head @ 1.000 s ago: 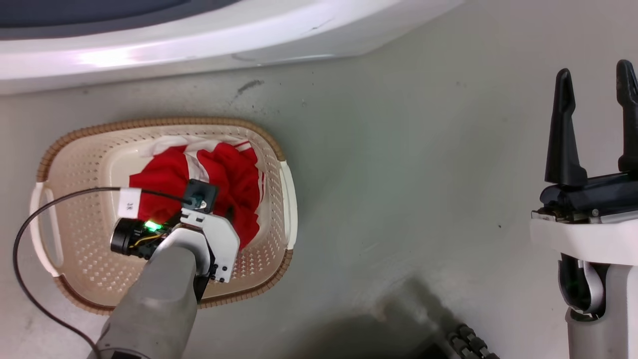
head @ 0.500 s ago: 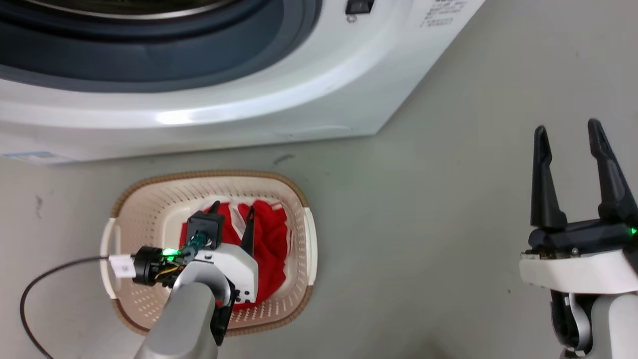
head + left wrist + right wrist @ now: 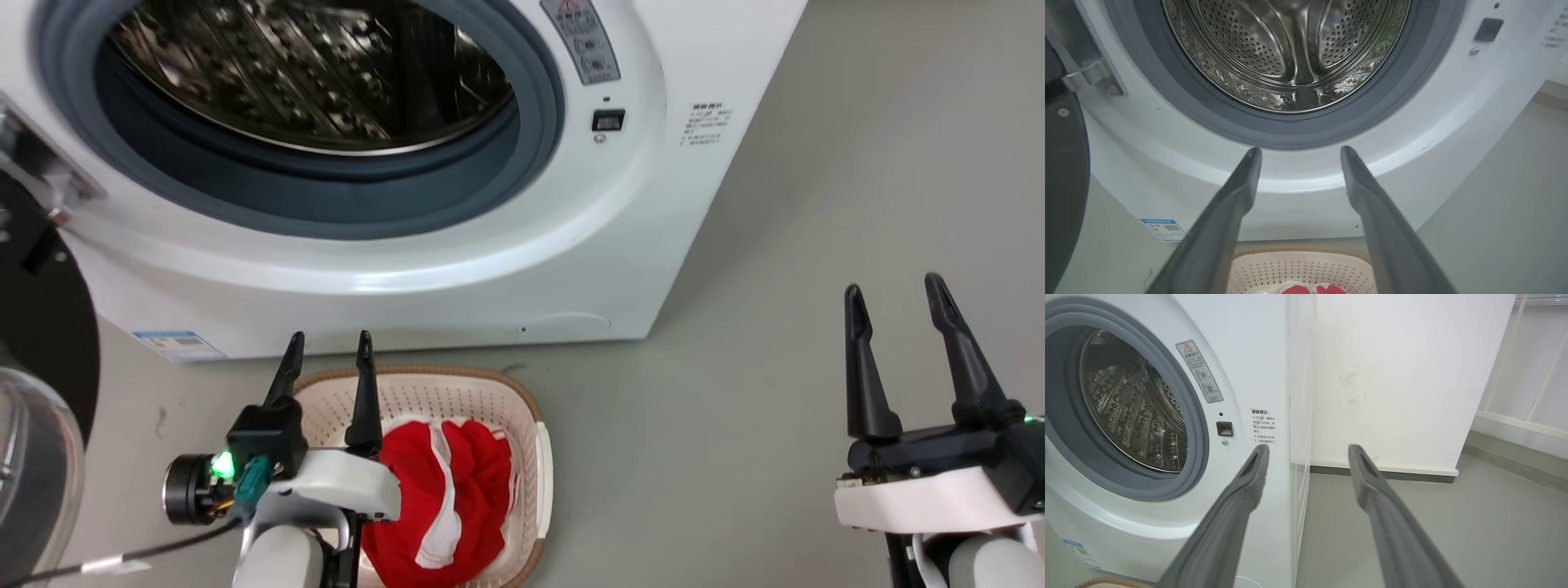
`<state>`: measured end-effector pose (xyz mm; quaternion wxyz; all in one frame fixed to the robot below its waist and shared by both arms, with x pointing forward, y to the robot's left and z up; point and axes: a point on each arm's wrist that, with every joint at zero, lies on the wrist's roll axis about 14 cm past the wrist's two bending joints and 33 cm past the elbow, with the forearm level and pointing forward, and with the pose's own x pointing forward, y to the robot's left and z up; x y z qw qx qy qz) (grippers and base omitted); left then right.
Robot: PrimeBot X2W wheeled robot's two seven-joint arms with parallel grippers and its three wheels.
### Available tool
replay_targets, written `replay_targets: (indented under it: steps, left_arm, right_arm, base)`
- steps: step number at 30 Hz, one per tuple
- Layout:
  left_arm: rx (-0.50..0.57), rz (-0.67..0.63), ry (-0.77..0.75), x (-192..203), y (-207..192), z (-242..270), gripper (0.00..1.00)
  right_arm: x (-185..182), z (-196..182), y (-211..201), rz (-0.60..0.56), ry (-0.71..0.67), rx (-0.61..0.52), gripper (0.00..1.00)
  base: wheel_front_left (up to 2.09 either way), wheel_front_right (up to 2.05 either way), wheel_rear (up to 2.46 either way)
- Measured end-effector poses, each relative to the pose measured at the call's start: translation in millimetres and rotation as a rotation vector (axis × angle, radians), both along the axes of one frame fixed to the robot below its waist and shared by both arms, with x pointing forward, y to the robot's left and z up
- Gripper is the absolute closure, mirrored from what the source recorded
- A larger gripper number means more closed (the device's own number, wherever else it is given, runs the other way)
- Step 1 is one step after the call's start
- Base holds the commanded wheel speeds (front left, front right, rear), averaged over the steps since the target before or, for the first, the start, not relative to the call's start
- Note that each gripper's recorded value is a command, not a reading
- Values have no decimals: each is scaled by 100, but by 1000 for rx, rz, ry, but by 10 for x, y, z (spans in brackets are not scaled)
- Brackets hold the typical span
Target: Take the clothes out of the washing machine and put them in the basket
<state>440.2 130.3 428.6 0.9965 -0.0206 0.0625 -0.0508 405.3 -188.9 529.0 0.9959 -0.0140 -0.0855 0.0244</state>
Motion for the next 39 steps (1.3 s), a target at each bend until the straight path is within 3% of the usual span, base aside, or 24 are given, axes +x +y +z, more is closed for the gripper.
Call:
replay_targets:
  steps: [13, 22, 39]
  left_arm:
    - [-21, 118, -240, -453, 310, 874, 0]
    - [-21, 145, -272, -735, 377, 996, 0]
    - [0, 155, -285, -822, 390, 1035, 0]
  right_arm:
    - [-370, 270, 117, 33, -67, 13, 0]
    - [-601, 351, 99, 27, -91, 31, 0]
    - [-735, 339, 13, 0, -90, 51, 0]
  base:
    - [0, 0, 0]
    - [0, 0, 0]
    - [0, 0, 0]
